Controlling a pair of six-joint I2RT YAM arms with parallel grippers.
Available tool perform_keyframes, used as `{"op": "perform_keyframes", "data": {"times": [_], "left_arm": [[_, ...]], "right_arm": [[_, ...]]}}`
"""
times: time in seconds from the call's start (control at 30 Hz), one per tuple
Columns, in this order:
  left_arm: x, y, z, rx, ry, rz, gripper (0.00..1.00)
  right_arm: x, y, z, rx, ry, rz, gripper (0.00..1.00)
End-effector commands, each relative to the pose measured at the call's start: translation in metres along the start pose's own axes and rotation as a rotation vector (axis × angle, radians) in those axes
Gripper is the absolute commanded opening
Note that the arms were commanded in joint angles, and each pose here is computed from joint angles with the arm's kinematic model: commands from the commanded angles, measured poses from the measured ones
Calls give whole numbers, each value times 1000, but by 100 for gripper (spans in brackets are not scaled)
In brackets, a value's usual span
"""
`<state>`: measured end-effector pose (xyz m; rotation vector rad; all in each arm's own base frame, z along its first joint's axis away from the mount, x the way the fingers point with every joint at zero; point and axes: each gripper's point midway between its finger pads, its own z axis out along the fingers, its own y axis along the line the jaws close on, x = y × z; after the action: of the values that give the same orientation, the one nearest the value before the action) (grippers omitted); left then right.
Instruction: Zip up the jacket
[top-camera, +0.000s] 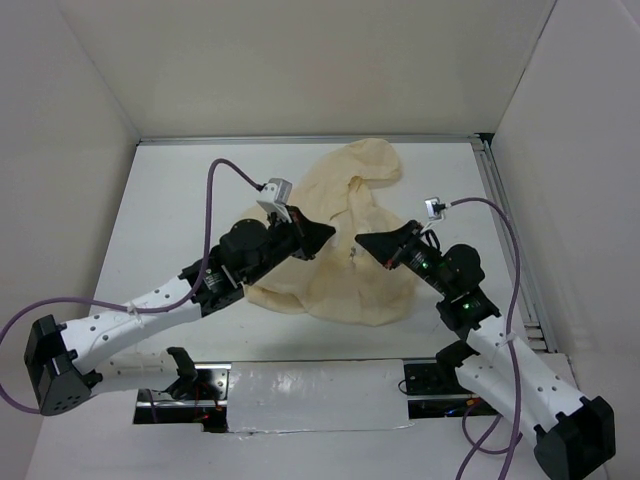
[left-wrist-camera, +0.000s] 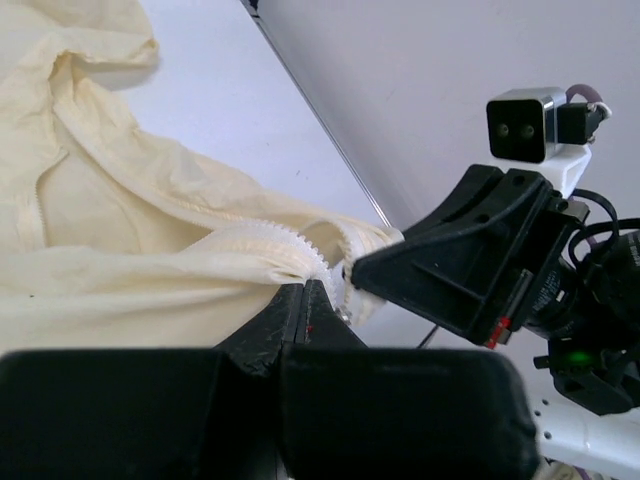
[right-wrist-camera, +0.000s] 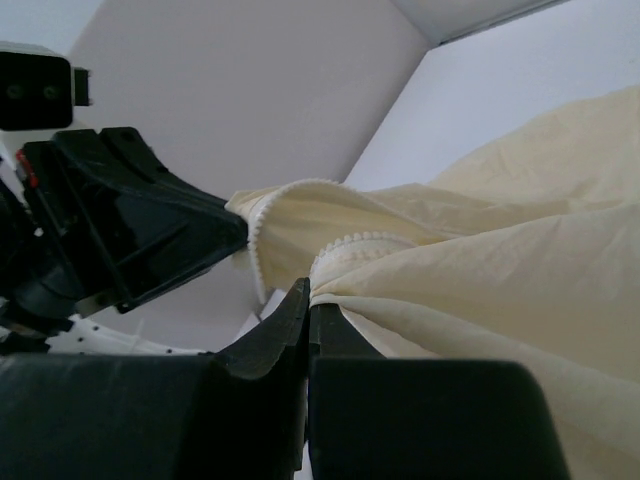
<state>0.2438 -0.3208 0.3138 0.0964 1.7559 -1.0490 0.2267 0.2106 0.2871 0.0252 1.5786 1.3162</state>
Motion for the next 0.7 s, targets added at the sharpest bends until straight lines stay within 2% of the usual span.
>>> {"op": "perform_keyframes", "data": {"times": [0.0,0.07,0.1,0.13,0.17,0.2,0.23,0.3,0.47,0.57,0.67], "left_arm": [[-23,-13,7,73,-104,8,0],[-27,-16,10,74,-115,6,0],[-20,-8,15,37,-94,12,0],[-20,-4,17,9,-89,9,0],[-22,-3,19,-9,-88,-1,0],[-14,10,20,-66,-63,1,0],[-8,16,19,-90,-48,-13,0],[8,31,14,-137,-2,-27,0],[54,66,-7,-233,109,-104,0],[74,80,-17,-274,158,-136,0],[89,91,-27,-322,209,-154,0]], "right_arm": [[-5,25,1,-128,14,112,0],[-6,26,2,-140,20,117,0],[2,3,8,-32,47,126,0],[-8,5,14,4,43,93,0],[11,-21,12,145,123,100,0],[1,-41,20,264,100,12,0],[13,-50,20,318,140,-29,0],[39,-98,10,543,220,-62,0],[117,-150,-9,698,462,-4,0],[143,-173,-22,787,529,5,0],[151,-186,-27,845,541,-17,0]]}}
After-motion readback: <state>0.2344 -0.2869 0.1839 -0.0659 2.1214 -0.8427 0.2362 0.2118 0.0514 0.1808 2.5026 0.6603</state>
